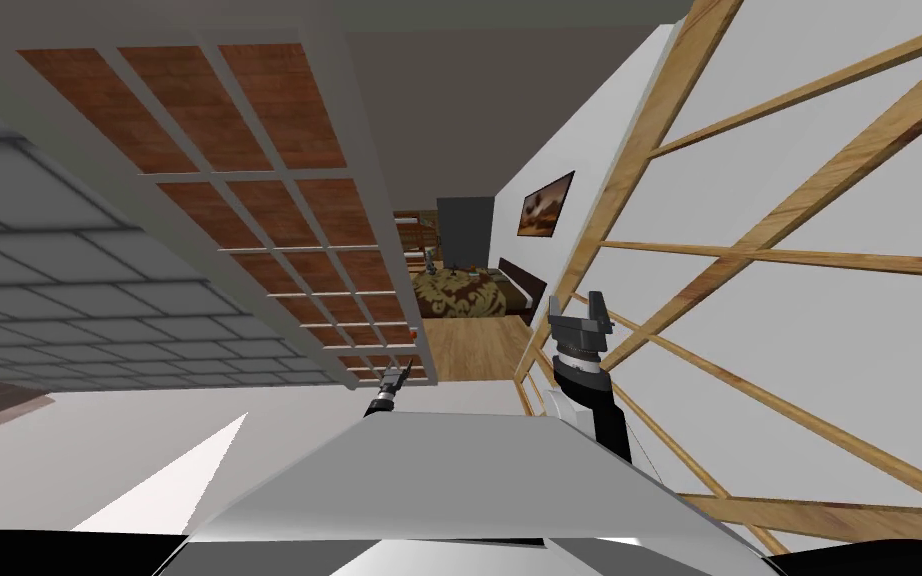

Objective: Pull the door open

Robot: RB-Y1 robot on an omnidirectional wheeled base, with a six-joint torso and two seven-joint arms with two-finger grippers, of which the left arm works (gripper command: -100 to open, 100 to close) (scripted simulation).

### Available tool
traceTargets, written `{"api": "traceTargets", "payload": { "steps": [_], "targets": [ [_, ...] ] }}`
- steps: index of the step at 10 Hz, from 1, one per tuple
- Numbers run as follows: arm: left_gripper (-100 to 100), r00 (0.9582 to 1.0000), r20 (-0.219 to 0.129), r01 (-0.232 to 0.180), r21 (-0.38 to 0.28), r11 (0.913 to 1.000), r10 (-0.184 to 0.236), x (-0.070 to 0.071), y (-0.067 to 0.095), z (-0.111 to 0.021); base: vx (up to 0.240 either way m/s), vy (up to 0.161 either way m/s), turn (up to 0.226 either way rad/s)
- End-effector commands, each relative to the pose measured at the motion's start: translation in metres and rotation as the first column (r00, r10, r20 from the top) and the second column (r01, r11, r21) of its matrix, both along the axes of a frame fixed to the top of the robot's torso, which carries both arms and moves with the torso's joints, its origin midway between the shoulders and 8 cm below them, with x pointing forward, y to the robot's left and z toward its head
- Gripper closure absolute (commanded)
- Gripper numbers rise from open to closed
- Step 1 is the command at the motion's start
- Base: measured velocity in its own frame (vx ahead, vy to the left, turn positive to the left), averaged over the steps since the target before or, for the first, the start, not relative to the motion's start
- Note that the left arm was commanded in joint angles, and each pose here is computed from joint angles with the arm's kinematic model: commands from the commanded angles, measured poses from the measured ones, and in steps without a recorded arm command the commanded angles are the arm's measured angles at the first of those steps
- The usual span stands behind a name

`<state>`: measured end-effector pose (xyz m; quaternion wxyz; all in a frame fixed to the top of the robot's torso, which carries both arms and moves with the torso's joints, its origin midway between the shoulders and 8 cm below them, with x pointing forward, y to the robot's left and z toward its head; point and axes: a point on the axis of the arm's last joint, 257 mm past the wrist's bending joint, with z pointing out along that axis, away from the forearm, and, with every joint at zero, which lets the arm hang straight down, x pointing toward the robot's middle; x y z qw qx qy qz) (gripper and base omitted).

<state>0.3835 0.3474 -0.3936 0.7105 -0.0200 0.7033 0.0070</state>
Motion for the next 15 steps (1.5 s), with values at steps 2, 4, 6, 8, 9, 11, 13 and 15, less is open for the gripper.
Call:
{"api": "traceTargets", "payload": {
  "steps": [2,4,6,8,9,11,13,15],
  "targets": [
    [-100,0.9998,-0.002,-0.018,0.000,0.9998,0.018,-0.005,0.012,-0.001,0.145,-0.016,-0.092],
    [-100,0.9993,-0.004,-0.038,-0.001,0.9993,0.038,-0.012,0.026,-0.003,0.186,-0.025,-0.095],
    [-100,0.9982,-0.005,-0.060,-0.001,0.9982,0.060,-0.019,0.041,-0.004,0.193,-0.007,-0.115],
    [-100,0.9968,-0.005,-0.079,0.000,0.9969,0.079,-0.025,0.053,-0.004,0.208,0.000,-0.100],
    [-100,0.9961,-0.005,-0.088,0.000,0.9961,0.088,-0.028,0.059,-0.004,0.181,-0.008,-0.073],
    [100,0.9965,-0.006,-0.083,0.000,0.9966,0.083,-0.027,0.054,-0.006,0.028,-0.002,0.012],
    [100,0.9965,-0.006,-0.083,0.000,0.9966,0.083,-0.027,0.054,-0.006,-0.027,0.006,-0.012],
    [100,0.9965,-0.006,-0.083,0.000,0.9966,0.083,-0.027,0.054,-0.006,-0.004,0.002,-0.003]
  ]
}}
